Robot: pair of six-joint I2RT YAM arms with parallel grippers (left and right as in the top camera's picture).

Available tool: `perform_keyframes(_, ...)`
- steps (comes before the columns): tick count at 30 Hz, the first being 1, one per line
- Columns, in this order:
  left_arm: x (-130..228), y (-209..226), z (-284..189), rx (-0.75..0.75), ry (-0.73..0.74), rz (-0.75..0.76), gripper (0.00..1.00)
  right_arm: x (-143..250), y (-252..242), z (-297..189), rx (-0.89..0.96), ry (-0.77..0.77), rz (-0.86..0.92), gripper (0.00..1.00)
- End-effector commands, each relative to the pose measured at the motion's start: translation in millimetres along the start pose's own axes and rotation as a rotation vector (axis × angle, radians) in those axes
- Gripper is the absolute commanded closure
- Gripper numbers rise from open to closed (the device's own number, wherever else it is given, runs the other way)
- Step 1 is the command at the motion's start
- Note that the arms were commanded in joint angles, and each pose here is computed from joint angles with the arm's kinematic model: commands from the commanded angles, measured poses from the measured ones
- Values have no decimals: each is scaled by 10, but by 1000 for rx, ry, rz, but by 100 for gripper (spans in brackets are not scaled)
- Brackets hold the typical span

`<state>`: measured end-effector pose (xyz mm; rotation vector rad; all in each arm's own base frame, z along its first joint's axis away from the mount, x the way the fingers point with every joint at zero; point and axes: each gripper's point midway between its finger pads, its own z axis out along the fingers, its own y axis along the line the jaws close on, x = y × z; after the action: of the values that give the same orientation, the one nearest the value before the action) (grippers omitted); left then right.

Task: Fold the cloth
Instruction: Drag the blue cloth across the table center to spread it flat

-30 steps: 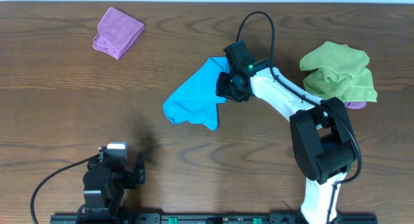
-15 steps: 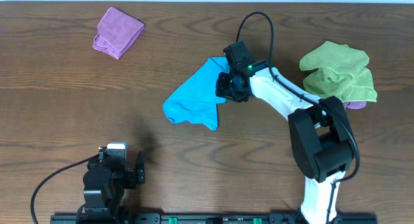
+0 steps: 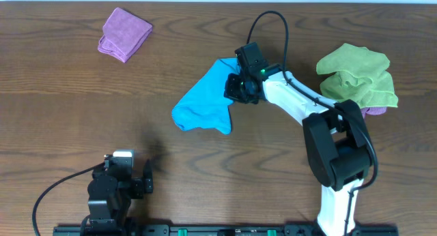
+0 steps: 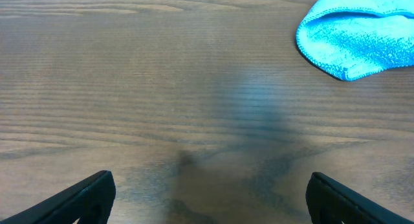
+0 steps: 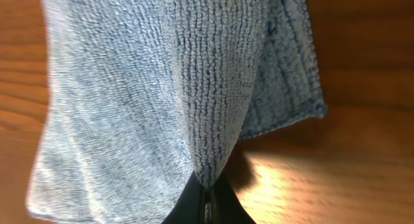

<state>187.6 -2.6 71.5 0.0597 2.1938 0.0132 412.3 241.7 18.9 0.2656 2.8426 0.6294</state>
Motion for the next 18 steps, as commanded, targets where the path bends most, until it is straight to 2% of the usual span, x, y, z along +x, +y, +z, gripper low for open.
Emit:
perform_keyframes(1,44,9,20,-7,10,13,5,-90,317,-260,-94,-60,-48,99)
perform_keyframes(6,44,9,20,-7,10,13,5,-212,728,-496,-206,-159,-120,99)
perform_keyframes(18,44,9,20,-7,10,13,5,-275,1444,-510,-397,-306,-251,99)
